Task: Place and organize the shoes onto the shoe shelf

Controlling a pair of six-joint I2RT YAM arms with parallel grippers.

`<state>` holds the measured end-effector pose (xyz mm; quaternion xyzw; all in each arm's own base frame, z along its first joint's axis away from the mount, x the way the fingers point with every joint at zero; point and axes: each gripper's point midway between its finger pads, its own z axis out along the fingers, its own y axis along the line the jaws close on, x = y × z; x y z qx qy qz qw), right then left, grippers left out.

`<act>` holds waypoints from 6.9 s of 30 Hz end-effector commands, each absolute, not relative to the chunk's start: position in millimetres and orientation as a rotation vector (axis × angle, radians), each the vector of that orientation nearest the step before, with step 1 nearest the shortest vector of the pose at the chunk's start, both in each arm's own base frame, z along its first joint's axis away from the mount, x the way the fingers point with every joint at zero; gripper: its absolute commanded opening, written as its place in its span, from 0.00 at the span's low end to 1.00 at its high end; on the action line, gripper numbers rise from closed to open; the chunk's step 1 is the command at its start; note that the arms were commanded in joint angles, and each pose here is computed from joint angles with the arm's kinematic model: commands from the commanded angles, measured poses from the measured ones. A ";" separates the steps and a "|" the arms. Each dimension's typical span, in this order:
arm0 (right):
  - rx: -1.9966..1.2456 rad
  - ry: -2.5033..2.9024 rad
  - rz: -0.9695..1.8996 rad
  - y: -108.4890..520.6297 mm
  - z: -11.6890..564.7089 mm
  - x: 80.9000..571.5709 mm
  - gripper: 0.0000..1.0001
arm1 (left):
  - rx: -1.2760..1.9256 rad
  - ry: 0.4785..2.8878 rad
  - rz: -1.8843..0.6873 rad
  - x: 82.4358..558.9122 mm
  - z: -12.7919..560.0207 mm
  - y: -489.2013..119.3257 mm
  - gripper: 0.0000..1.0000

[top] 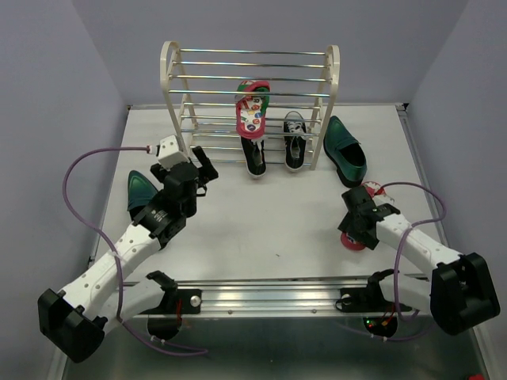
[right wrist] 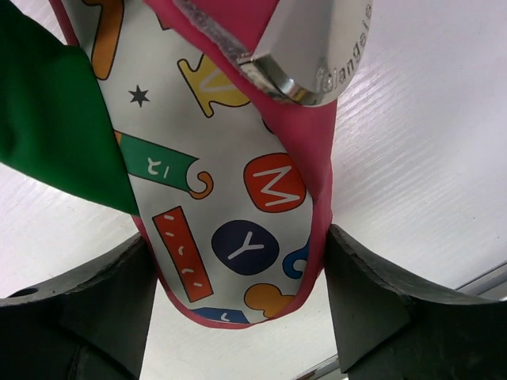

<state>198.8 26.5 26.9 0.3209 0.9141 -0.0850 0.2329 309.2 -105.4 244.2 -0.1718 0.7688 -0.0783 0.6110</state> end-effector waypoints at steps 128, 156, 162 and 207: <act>-0.338 2.018 0.671 183.3 266.3 246.0 0.01 | -0.125 1.549 -0.127 443.5 342.8 -19.4 0.99; -0.039 1.887 0.465 188.3 304.3 361.0 0.02 | 0.129 1.578 -0.261 484.0 314.7 -60.0 0.41; 0.011 1.865 0.434 195.0 304.1 390.7 0.03 | 0.135 1.552 -0.255 477.3 317.3 -59.1 0.41; 0.179 1.791 0.180 217.5 320.1 521.6 0.39 | 0.161 1.576 -0.203 478.4 301.5 -54.6 0.33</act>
